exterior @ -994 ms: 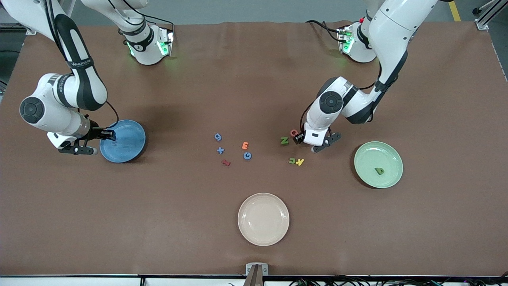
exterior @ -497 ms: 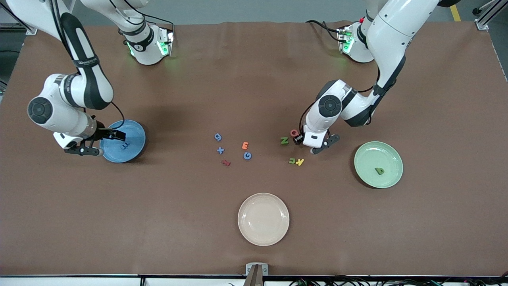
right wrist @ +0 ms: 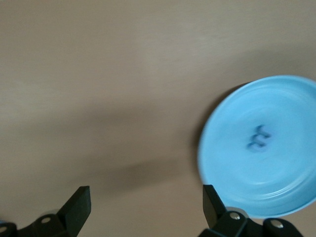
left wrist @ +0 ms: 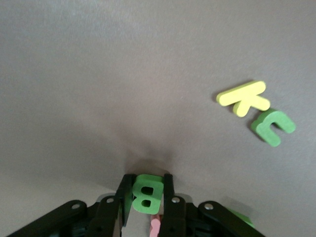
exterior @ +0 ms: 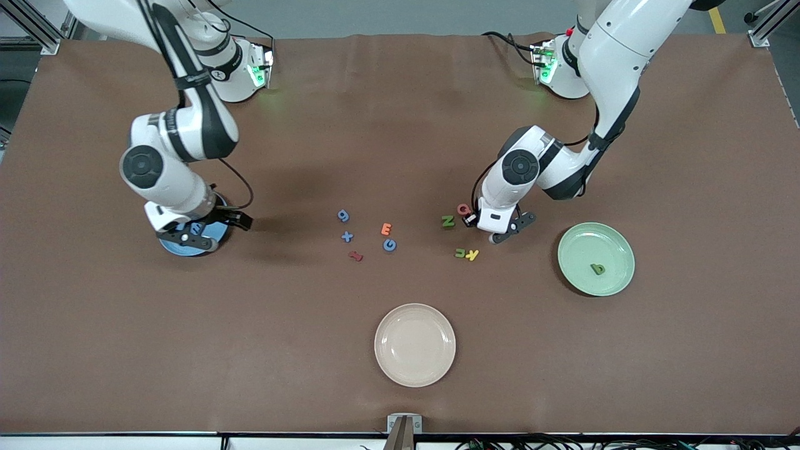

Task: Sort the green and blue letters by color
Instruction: 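Place the green B on the green plate while the right gripper reaches blue x, then place the blue x on the blue plate while the left gripper reaches green N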

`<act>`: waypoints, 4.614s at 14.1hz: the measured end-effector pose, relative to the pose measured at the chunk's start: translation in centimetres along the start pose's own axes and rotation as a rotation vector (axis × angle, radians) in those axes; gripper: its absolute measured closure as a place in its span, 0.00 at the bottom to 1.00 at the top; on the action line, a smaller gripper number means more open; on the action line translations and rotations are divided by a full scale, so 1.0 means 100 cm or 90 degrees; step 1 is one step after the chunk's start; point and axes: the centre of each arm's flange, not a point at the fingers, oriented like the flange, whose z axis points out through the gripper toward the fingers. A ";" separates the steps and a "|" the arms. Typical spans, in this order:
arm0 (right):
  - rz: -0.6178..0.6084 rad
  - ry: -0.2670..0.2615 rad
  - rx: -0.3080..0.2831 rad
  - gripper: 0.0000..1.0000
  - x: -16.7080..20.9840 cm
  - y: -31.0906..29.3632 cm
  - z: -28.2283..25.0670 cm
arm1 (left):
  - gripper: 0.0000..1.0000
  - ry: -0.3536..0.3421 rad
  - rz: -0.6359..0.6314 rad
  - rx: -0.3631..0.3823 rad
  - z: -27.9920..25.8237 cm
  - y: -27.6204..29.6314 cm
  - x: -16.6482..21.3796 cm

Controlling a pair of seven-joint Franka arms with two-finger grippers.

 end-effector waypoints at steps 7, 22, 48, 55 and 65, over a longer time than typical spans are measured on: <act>0.135 -0.011 0.015 0.12 -0.023 -0.115 0.023 | 0.71 0.053 0.029 0.013 -0.078 -0.017 0.074; 0.224 0.016 0.011 0.44 -0.051 -0.244 0.086 | 0.71 0.033 0.170 0.040 -0.101 -0.175 0.245; 0.231 0.007 -0.016 0.73 -0.066 -0.244 0.105 | 0.02 0.074 0.160 -0.007 -0.133 -0.026 0.099; 0.179 -0.057 -0.081 0.73 -0.020 -0.185 0.038 | 0.09 0.059 0.060 -0.009 -0.097 0.041 -0.022; 0.018 -0.099 -0.101 0.73 0.022 0.019 -0.008 | 0.30 0.109 0.063 -0.003 -0.026 0.064 -0.065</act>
